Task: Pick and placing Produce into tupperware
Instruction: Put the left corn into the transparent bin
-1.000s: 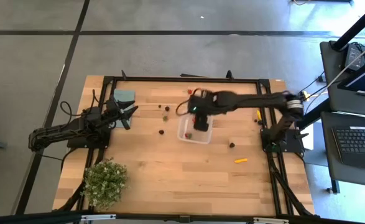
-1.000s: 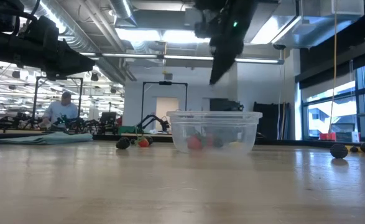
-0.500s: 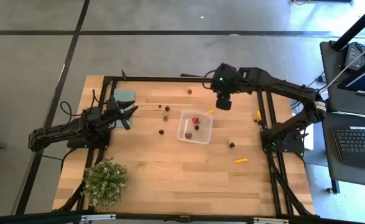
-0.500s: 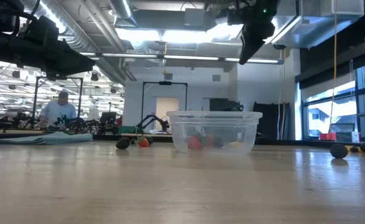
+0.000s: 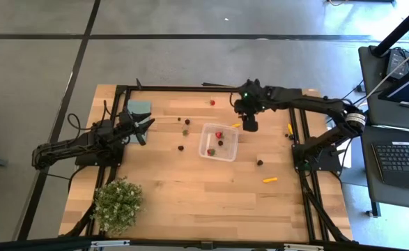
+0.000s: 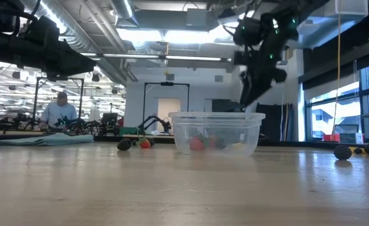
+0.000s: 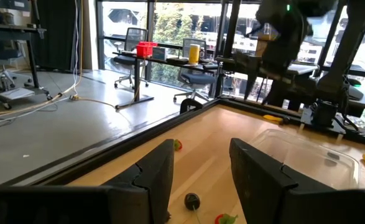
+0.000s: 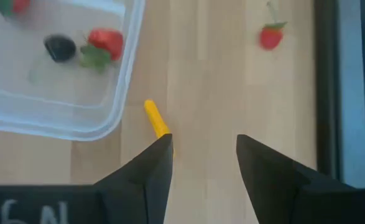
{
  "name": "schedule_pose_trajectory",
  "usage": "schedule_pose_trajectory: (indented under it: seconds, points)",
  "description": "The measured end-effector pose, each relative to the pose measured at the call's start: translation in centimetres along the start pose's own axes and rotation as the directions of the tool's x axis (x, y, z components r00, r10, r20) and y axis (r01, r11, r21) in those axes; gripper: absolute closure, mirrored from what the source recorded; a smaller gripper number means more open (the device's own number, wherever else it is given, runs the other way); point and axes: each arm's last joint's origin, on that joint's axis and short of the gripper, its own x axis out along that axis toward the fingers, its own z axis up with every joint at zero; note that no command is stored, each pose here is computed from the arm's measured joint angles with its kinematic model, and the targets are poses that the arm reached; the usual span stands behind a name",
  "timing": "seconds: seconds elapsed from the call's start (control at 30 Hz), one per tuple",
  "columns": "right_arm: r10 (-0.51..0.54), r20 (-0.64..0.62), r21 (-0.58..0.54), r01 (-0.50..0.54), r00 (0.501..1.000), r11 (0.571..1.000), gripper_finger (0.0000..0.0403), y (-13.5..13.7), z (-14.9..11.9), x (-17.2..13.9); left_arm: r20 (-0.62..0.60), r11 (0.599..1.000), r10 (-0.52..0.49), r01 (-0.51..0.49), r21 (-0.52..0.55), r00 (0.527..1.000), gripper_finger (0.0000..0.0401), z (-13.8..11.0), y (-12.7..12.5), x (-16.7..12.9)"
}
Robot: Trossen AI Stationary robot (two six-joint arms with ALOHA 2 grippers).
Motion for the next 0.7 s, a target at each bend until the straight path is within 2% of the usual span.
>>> schedule_pose_trajectory:
  seconds: [0.3,0.7]
  points:
    - [-0.002,-0.014,0.000,0.002,1.000,1.000,0.0224,1.5,-2.6,2.9,0.000,1.000,0.000,0.000,0.000,1.000,0.0252,0.0,0.0,0.0]
    - [0.062,-0.084,-0.003,-0.062,0.995,0.998,0.0224,1.5,-2.7,6.5,0.000,1.000,0.000,0.000,-0.008,1.000,0.0252,0.0,0.0,0.0]
